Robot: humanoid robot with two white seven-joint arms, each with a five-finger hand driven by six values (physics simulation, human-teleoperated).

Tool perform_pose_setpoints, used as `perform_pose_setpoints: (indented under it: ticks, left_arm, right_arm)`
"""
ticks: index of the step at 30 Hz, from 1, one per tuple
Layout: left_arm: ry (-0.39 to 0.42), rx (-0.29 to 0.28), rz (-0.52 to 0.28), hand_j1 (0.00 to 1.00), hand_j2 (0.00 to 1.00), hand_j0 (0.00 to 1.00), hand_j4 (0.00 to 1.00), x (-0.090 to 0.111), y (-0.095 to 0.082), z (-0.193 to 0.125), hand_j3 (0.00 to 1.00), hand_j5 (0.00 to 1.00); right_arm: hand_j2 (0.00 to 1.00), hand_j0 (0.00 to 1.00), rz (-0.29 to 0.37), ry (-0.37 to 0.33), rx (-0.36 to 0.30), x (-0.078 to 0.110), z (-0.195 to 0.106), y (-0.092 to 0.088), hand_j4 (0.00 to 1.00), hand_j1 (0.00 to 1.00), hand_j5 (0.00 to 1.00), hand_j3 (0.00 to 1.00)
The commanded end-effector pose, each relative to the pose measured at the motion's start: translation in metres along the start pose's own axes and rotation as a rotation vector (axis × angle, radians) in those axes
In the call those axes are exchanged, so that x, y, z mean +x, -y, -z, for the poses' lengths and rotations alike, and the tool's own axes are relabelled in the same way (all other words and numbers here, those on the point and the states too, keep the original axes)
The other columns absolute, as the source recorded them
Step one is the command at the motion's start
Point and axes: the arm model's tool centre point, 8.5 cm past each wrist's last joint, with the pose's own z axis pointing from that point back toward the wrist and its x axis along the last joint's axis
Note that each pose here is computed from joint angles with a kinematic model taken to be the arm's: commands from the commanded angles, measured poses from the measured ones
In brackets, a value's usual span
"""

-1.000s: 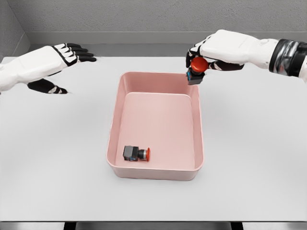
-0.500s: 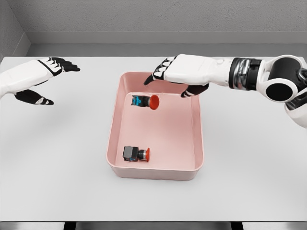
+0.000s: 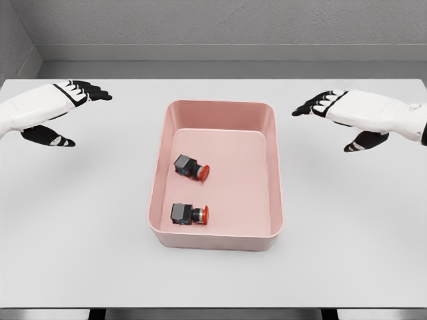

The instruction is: Put the industrial switch in the basket with both arms

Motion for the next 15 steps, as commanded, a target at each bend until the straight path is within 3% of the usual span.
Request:
perform_pose_setpoints:
  ticks: [1, 5, 15]
  left_arm:
    - [0.001, 0.004, -0.005, 1.0, 1.0, 1.0, 1.0, 0.0, -0.001, 0.0, 1.0, 1.0]
    - [0.003, 0.004, -0.005, 1.0, 1.0, 1.0, 1.0, 0.001, 0.0, 0.0, 1.0, 1.0]
    - [0.003, 0.004, -0.005, 1.0, 1.0, 1.0, 1.0, 0.001, 0.0, 0.0, 1.0, 1.0]
  right_arm:
    - [1.0, 1.0, -0.099, -0.04, -0.102, -0.013, -0.042, 0.042, 1.0, 1.0, 1.0, 1.0]
    - [1.0, 1.0, -0.081, -0.036, -0.082, -0.015, -0.047, 0.026, 1.0, 1.0, 1.0, 1.0]
    - [1.0, 1.0, -0.083, -0.028, -0.08, -0.013, -0.045, 0.025, 1.0, 1.0, 1.0, 1.0]
